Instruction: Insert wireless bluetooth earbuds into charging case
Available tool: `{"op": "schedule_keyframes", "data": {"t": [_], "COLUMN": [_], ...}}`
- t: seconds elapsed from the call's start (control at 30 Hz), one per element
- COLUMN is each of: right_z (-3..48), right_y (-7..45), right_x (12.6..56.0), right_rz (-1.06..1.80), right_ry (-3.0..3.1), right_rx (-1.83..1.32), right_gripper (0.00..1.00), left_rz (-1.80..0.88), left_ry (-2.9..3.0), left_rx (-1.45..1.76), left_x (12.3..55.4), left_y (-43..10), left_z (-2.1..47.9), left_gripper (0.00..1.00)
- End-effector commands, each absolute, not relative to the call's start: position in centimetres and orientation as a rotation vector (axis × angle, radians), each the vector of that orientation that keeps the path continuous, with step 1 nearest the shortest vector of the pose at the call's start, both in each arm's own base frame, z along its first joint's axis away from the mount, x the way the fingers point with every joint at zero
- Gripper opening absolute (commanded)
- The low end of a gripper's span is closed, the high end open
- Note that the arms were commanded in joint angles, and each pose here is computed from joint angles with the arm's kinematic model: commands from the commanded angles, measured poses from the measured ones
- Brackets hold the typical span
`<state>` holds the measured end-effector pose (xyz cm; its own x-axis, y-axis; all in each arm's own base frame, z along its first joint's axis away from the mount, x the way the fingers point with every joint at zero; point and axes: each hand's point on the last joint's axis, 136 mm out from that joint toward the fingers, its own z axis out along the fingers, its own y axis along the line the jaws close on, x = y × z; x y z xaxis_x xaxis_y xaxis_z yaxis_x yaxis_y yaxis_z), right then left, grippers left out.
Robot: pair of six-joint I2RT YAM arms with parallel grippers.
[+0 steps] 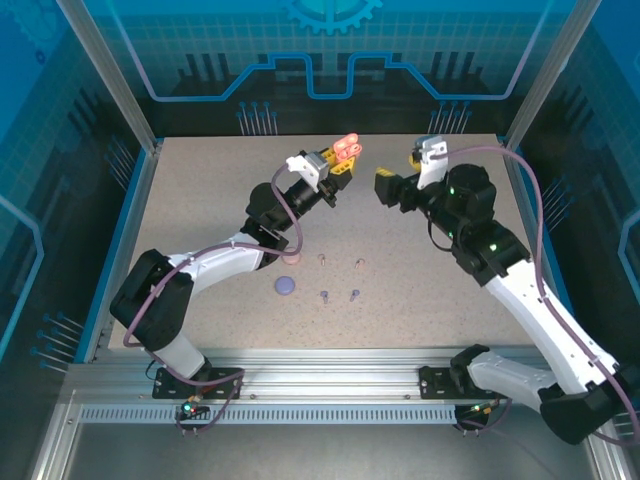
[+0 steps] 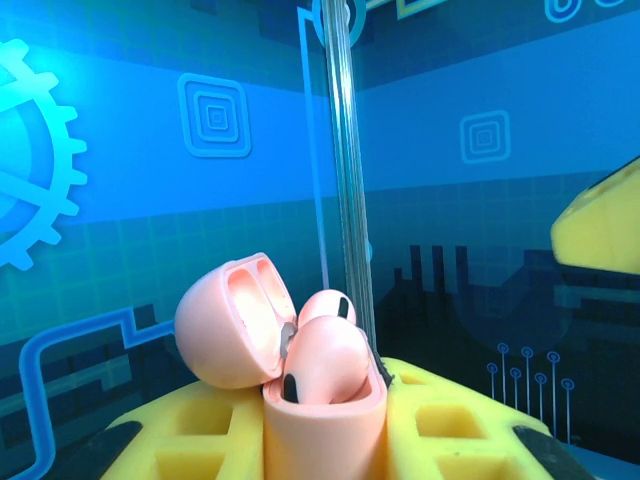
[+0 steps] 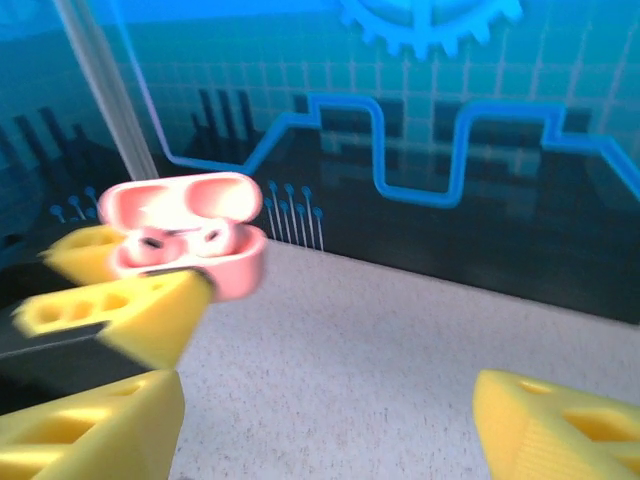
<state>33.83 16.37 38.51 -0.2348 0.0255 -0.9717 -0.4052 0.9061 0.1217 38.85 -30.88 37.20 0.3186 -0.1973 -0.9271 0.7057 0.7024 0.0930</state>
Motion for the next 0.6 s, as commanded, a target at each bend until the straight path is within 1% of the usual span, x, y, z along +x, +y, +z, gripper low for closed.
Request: {"op": "schedule_keyframes", "data": {"t": [0.0,0.03,0.1,0.13,0.17,0.27,0.37,0.57], "right_z": [38.1,38.4,39.3,39.4,40.3,40.3,40.0,38.0], "right_y": [15.8,16.1,16.4,16.5,16.5,17.2,18.0,20.4], "right_x": [35.6,36.2,37.4,38.0,38.6,40.1,41.3,42.6], "right_rz": [0.444,0.457,0.479,0.493,0.503,0.537,0.578,0.676], "right_ry": [1.906,1.931,1.978,2.018,2.027,2.097,2.147,2.261], "right_rx": [-0.177,-0.178,-0.163,-0.151,-0.132,-0.137,-0.146,-0.188], "right_gripper": [0.74,0.72,0.65,0.59,0.49,0.23,0.0,0.0], "left_rz": [-0.645,-0.649,-0.665,-0.672,-0.68,-0.704,-0.725,-0.745], "left_ry": [1.042,1.045,1.051,1.053,1.059,1.071,1.082,1.099], "left_rx": [0.564,0.574,0.593,0.608,0.624,0.668,0.712,0.765], "left_x": [38.1,38.1,37.8,37.6,37.4,36.7,36.2,35.9], "left_y": [-31.2,-31.3,-31.5,-31.6,-31.7,-32.0,-32.4,-33.0], "left_z": [37.3,37.0,36.5,36.2,35.8,35.1,34.3,33.4], "left_gripper": [0.0,0.0,0.0,0.0,0.0,0.0,0.0,0.0]}}
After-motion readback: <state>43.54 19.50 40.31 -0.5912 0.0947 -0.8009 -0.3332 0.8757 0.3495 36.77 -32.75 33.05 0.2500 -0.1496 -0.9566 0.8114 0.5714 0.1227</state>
